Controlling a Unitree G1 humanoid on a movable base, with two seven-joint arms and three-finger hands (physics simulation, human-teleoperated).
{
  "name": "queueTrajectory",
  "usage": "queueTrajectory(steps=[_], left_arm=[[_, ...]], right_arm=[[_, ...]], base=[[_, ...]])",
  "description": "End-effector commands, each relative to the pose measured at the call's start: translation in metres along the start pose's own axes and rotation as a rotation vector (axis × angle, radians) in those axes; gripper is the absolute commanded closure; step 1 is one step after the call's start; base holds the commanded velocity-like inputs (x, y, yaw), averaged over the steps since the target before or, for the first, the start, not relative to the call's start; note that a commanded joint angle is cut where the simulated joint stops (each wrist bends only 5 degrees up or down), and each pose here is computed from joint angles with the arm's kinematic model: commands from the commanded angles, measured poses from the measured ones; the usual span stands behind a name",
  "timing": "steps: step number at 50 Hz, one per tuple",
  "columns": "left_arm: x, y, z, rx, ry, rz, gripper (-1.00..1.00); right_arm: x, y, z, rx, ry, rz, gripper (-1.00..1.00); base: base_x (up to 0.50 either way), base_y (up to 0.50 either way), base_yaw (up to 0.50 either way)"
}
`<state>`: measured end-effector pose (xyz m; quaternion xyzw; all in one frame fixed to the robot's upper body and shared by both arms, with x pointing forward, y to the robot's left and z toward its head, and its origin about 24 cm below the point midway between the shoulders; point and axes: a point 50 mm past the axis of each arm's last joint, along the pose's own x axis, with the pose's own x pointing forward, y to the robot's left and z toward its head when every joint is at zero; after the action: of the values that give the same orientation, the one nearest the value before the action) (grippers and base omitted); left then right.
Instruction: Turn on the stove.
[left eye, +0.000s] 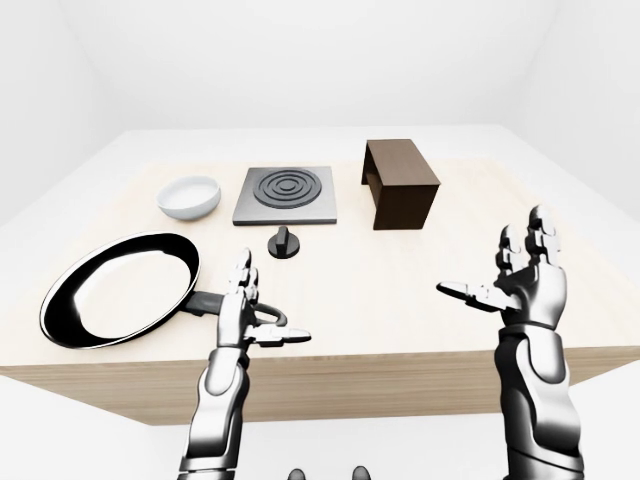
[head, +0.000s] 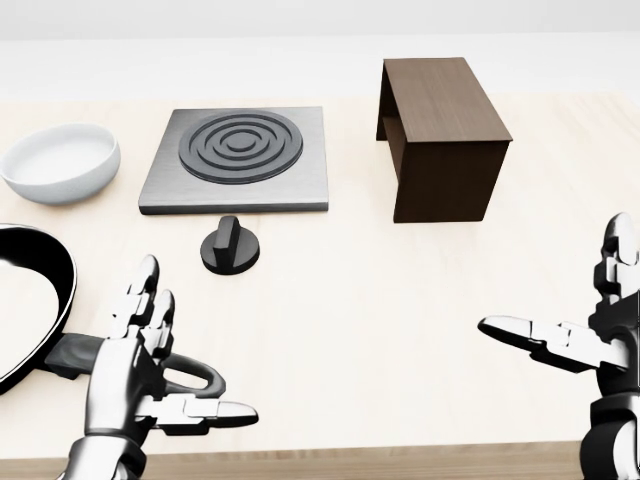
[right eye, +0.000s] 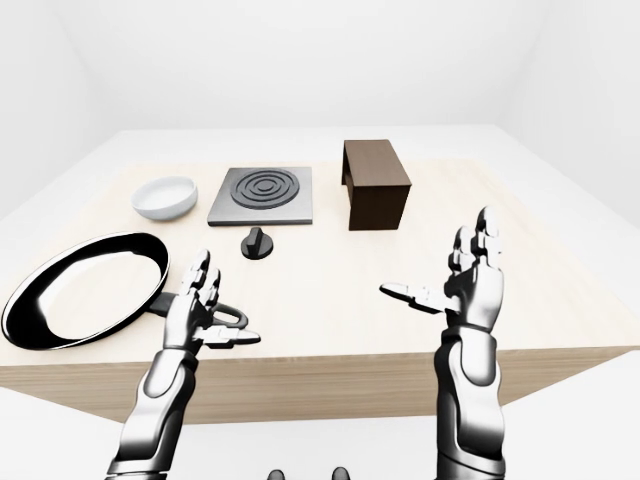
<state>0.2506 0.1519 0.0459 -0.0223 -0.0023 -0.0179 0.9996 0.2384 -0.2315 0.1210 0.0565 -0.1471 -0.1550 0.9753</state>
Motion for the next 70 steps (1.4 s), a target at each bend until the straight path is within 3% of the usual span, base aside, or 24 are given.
queueTrajectory(steps=[1, 13, 56, 63, 70], left_arm=[[-0.001, -0.002, -0.003, -0.003, 0.009, -0.009, -1.00], [0.000, -0.003, -0.007, -0.001, 0.018, -0.015, -1.00], [0.000, -0.006, -0.014, 0.005, 0.028, -0.021, -1.00], [0.004, -0.004, -0.026, 0.016, 0.047, -0.011, -1.00], [0.006, -0.003, -0.049, 0.032, 0.149, 0.000, -1.00]], right_arm=[[0.000, -0.004, 0.012, 0.017, -0.050, -0.013, -1.00], [-0.002, -0.001, 0.015, 0.027, -0.060, 0.023, -1.00], [-0.005, 0.001, 0.013, 0.059, -0.052, 0.047, -1.00], [-0.006, 0.000, 0.013, 0.072, -0.048, 0.045, -1.00], [-0.006, 0.000, 0.011, 0.072, -0.039, 0.048, -1.00]], base=[[0.00, 0.00, 0.00], [0.15, 0.00, 0.00], [0.50, 0.00, 0.00], [0.07, 0.00, 0.00], [0.00, 0.00, 0.00]])
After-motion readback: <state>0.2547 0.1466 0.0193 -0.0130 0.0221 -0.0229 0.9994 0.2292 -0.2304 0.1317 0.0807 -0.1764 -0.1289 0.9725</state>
